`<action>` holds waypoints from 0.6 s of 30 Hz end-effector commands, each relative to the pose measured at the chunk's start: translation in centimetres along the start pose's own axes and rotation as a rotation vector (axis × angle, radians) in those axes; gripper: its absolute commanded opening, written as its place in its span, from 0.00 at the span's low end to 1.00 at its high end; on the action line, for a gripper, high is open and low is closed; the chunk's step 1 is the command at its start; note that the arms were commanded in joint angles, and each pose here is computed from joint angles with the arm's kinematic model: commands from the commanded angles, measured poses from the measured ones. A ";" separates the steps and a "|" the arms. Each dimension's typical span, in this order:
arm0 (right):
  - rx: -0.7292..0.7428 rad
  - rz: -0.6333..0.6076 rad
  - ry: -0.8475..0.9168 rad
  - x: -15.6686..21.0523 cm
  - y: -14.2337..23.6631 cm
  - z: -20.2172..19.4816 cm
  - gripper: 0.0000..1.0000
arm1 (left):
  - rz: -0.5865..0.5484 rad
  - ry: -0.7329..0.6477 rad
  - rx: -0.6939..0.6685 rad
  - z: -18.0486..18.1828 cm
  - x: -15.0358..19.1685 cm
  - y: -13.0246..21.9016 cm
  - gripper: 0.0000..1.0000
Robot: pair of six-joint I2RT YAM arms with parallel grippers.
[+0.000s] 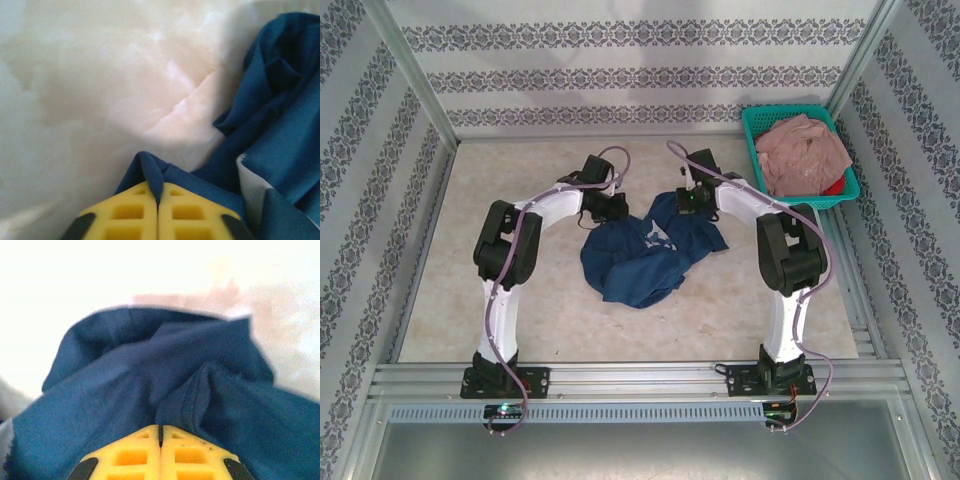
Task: Fold the inside-out t-shirt
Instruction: Turn over the T-shirt at the center of the table.
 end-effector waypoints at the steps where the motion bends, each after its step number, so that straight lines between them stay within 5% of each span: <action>1: -0.046 -0.247 0.018 -4.9 7.7 -0.3 0.00 | -0.140 -0.005 0.116 -1.2 -3.7 6.1 0.00; 6: -0.253 -0.613 0.036 -8.0 21.8 0.6 0.00 | -0.580 -0.036 0.303 -3.6 -7.5 20.7 0.00; 9: -0.211 -0.665 0.058 -7.7 26.0 0.8 0.00 | -0.701 -0.089 0.320 -6.0 -7.4 26.4 0.00; 10: -0.191 -0.633 0.044 -7.2 25.5 0.7 0.00 | -0.700 -0.092 0.328 -6.3 -7.1 27.0 0.00; 13: -0.167 -0.510 0.034 -5.0 20.6 1.2 0.38 | -0.661 -0.059 0.362 -6.0 -6.0 25.8 0.00; 18: -0.251 -0.370 0.054 -3.6 12.6 4.8 0.65 | -0.596 -0.026 0.359 -4.8 -5.1 23.6 0.00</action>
Point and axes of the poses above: each hand's point on the last joint's axis, 136 mm out from that joint toward the fingers, its own y axis back along the fingers, its own z axis along the line the jaws close on, x = y × z, the point moved 9 cm from there along y, back along the fingers, and after that the axes turned 4 degrees about -y, right-handed, at the moved point
